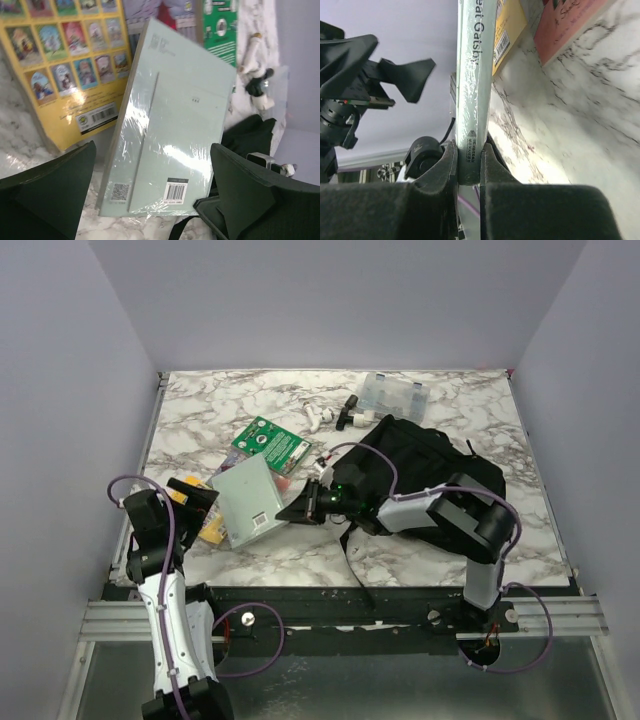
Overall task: Pack the student bag
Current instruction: Pick up the book from the center of the board, then place the book in the student bag.
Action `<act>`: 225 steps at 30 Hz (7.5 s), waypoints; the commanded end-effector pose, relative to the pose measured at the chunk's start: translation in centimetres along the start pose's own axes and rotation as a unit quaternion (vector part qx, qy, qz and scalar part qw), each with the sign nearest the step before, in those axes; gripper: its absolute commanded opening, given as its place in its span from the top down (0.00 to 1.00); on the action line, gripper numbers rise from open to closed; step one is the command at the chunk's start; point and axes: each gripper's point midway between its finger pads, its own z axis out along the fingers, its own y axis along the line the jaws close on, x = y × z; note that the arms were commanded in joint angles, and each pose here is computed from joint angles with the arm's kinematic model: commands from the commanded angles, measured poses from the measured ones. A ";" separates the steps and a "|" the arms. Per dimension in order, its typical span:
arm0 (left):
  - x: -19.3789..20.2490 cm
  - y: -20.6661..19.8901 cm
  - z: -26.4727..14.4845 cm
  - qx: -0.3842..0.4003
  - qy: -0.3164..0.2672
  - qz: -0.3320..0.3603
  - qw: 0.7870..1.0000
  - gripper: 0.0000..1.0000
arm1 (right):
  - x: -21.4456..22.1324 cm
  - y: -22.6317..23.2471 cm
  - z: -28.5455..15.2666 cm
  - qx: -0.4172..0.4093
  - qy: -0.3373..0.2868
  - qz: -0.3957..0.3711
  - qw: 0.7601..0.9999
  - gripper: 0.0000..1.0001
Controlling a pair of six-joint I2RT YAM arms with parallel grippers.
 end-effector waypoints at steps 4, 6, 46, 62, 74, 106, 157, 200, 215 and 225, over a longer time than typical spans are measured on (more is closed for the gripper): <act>1.0 -7.4 -2.2 0.178 0.055 0.106 0.977 0.02 | -5.0 5.9 -8.5 -0.099 -0.034 -0.079 0.991 1.00; 2.3 -9.2 -2.4 0.235 0.093 0.114 0.961 0.02 | -5.5 6.2 -10.6 -0.102 -0.041 -0.084 0.990 0.99; 5.6 -20.2 -11.8 0.455 0.115 0.023 0.883 0.14 | -5.6 17.6 -21.8 -0.212 -0.063 -0.140 0.965 0.99; 7.4 -21.0 -9.0 0.381 0.224 0.045 0.896 0.11 | -5.0 19.9 -22.6 -0.271 -0.037 -0.142 0.951 0.99; 6.2 -23.0 -11.8 0.480 0.180 0.020 0.858 0.76 | -5.5 17.6 -21.5 -0.237 -0.049 -0.112 0.964 0.98; 2.2 -23.3 -12.6 0.536 0.073 -0.151 0.827 1.00 | -8.6 18.8 -12.0 -0.161 -0.307 0.131 0.929 0.54; 50.2 -32.0 -3.2 0.470 0.219 0.538 0.664 0.12 | -9.0 18.3 -64.1 0.527 -0.684 -0.107 0.493 0.99; 37.8 -39.0 -5.9 0.492 0.233 0.388 0.744 1.00 | -7.8 6.3 -48.0 0.449 -0.472 -0.036 0.758 0.99; 34.4 -42.0 -11.5 0.581 0.188 0.371 0.700 1.00 | -12.0 3.1 -41.3 0.315 -0.516 0.041 0.796 0.99; 35.2 -41.2 -13.2 0.619 0.220 0.399 0.639 1.00 | -13.2 2.0 -37.4 0.186 -0.521 0.060 0.831 1.00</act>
